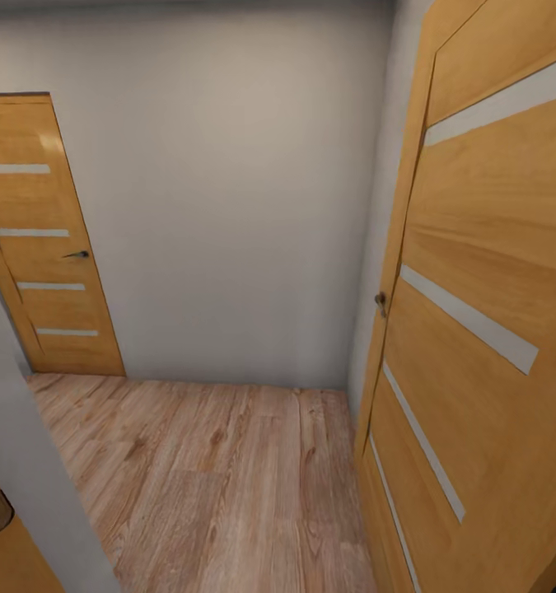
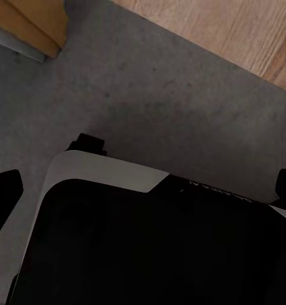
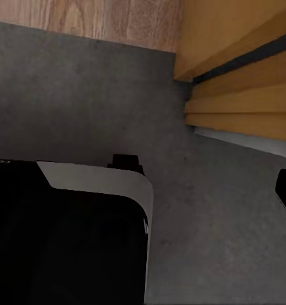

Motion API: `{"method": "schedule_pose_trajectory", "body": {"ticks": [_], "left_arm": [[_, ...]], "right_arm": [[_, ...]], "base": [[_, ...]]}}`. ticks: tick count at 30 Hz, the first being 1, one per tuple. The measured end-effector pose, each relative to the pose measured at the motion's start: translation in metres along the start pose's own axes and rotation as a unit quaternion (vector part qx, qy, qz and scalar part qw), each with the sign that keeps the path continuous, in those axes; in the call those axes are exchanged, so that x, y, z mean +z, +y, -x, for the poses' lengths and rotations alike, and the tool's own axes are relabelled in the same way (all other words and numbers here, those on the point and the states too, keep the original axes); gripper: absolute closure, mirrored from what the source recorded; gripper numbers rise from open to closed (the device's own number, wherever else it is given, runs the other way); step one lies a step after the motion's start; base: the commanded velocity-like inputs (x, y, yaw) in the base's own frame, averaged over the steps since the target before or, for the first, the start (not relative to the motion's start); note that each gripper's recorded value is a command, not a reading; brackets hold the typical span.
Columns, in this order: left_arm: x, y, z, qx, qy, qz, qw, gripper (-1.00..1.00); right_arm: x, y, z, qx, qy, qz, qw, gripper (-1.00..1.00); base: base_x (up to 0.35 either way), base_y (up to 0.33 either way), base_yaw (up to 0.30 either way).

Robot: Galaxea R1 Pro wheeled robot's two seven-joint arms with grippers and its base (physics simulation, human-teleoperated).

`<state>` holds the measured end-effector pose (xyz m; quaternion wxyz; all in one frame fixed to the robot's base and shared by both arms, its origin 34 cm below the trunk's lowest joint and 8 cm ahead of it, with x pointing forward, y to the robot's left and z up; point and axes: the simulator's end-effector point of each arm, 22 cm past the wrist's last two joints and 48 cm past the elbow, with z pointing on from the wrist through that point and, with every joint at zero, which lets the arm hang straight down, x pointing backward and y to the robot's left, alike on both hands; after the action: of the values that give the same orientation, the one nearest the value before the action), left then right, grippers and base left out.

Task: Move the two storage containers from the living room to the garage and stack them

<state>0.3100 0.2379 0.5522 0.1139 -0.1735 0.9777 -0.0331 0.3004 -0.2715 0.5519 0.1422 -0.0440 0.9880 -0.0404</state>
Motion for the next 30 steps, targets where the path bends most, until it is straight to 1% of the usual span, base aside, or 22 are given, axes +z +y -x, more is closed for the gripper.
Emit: {"method": "schedule_pose_trajectory", "body": {"ticks": [9,21,30], "left_arm": [[0.0,0.0001,0.0001,0.0,0.0,0.0,1.0,-1.0],[0.0001,0.0002,0.0,0.0,0.0,0.0,1.0,-1.0],[0.0002,0.0002,0.0002,0.0,0.0,0.001,1.0,-1.0]], "right_arm": [[0.0,0.0,0.0,0.0,0.0,0.0,1.0,-1.0],[0.0001,0.0,0.0,0.0,0.0,0.0,1.0,-1.0],[0.0002,0.0,0.0,0.0,0.0,0.0,1.0,-1.0]], "base": [[0.242,0.0,0.0],[0.198,0.0,0.0],[0.056,0.0,0.0]]}}
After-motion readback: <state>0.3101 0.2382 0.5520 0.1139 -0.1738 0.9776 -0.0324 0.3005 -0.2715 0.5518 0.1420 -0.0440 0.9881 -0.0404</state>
